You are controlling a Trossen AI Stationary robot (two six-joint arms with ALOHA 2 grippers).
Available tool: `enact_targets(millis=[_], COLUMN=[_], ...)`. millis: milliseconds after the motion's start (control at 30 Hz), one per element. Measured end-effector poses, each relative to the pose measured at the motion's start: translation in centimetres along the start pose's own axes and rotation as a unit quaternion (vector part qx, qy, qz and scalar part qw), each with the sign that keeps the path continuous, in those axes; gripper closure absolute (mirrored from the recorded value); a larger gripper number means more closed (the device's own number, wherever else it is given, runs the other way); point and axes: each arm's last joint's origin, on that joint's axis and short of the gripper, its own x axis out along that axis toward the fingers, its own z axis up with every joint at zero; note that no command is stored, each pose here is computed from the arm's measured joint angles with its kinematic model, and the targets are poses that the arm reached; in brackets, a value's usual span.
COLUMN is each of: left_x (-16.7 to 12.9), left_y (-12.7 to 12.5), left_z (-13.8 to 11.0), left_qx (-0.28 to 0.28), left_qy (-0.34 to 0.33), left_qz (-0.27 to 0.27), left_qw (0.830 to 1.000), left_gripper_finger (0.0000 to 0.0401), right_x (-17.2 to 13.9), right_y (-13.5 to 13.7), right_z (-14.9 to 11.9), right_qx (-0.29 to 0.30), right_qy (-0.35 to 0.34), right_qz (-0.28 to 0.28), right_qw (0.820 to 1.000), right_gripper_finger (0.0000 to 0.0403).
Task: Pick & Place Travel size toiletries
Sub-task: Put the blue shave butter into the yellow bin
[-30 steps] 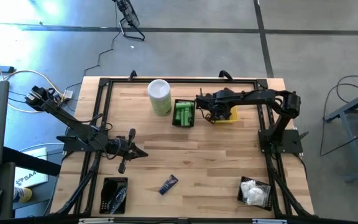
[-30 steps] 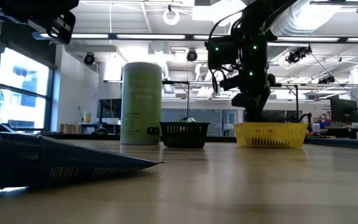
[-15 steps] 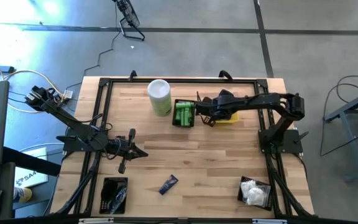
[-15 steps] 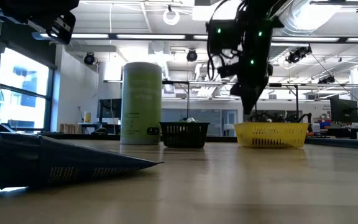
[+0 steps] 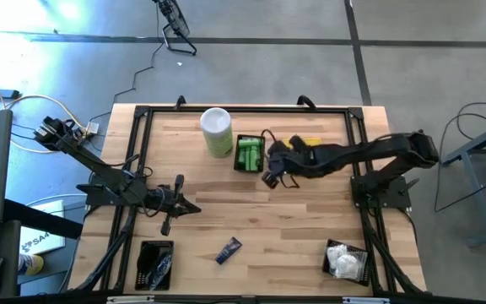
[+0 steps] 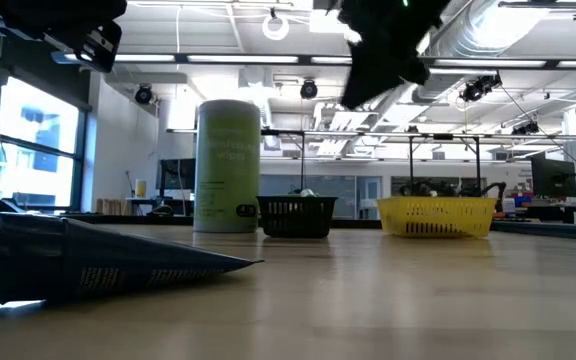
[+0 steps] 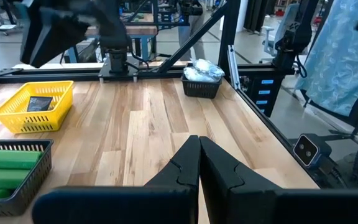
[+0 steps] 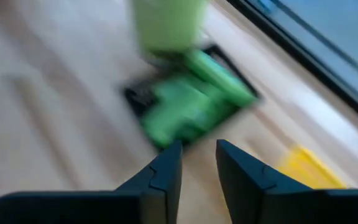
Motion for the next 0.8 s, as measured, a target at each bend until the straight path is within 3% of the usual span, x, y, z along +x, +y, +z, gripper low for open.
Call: enact_targets(millis=[233, 533, 800], left_x=[0.0, 0.0, 0.0], left_y=[0.0, 0.0, 0.0], left_z=[0.0, -0.1, -0.1], left_qx=[0.001, 0.002, 0.002], left_qy=[0.002, 0.004, 0.004], left_qz=[0.0, 0.0, 0.0], left_qw=[1.0, 1.0, 1.0], left_gripper_finger=[0.04, 0.04, 0.04], right_x=[-1.8, -4.8, -6.2], right_y=[3.8, 7.5, 8.9], right_z=[0.2, -1.3, -2.2], right_qx=[0.025, 0.006, -0.021], right_qy=[-0.06, -0.106, -0.111], right_qz=[0.137, 0.207, 0.256], right_qw=[0.989, 0.972, 0.96], right_gripper_finger=[0.0319, 0.0319, 0.0319])
